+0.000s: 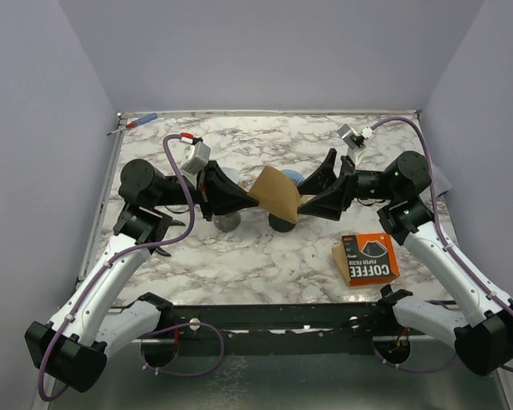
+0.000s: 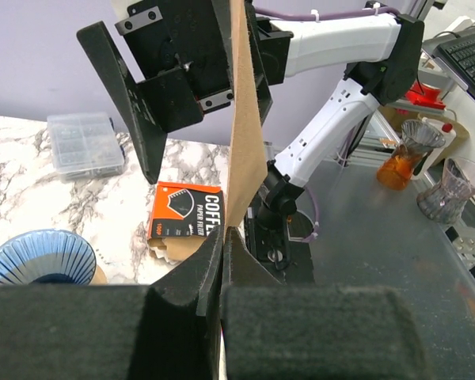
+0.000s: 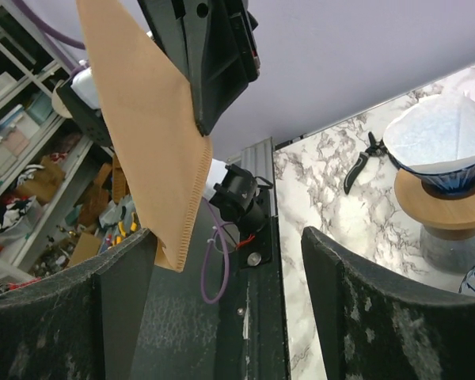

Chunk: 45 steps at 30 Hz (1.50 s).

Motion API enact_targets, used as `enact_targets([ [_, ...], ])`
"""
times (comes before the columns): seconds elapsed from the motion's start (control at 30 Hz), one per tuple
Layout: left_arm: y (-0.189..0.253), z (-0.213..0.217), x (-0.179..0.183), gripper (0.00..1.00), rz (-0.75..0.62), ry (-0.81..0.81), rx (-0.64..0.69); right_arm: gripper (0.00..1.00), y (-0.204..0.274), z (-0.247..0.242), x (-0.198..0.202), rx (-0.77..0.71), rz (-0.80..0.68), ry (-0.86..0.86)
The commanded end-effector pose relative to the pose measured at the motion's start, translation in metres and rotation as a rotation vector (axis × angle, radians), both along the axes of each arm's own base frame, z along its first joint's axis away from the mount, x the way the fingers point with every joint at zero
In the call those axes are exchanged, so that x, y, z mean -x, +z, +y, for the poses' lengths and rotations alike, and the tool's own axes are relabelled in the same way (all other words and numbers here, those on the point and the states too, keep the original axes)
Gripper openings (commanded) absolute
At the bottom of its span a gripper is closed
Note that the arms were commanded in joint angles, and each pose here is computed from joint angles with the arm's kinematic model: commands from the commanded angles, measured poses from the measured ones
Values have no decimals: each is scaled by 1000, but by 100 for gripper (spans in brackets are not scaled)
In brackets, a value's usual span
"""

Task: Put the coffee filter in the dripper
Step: Place the coffee filter in the coffee dripper.

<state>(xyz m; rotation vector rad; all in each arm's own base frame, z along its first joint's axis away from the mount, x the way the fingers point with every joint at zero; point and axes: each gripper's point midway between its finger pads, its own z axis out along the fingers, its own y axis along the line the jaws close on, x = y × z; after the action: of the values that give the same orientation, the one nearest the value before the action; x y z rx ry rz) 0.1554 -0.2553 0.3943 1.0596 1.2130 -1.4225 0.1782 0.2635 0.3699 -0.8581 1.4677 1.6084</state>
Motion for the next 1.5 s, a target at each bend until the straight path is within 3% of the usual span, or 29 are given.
enact_targets([
  [0.0,-2,-1,-6,0,9,32,7,79,4,-2,11,-1,-62,33],
  [0.17,-4,-2,-9,0,17,38,5,79,6,-1,10,-15,-69,22],
  [0.43,-2,1,5,0,-7,-5,2,64,21,-2,-3,-83,-60,-78],
  [0.67,-4,1,6,0,2,-7,0,62,33,1,6,-158,-58,8],
  [0.9,-4,0,0,0,8,19,7,61,33,13,16,-138,-72,89],
  [1.13,-7,-3,-6,0,24,38,7,48,35,18,19,-128,-78,103],
  [1.4,-16,-5,-15,0,56,67,1,47,48,18,14,-156,-88,56],
  [1.47,-16,-5,-17,0,56,77,3,41,46,19,11,-145,-79,49],
])
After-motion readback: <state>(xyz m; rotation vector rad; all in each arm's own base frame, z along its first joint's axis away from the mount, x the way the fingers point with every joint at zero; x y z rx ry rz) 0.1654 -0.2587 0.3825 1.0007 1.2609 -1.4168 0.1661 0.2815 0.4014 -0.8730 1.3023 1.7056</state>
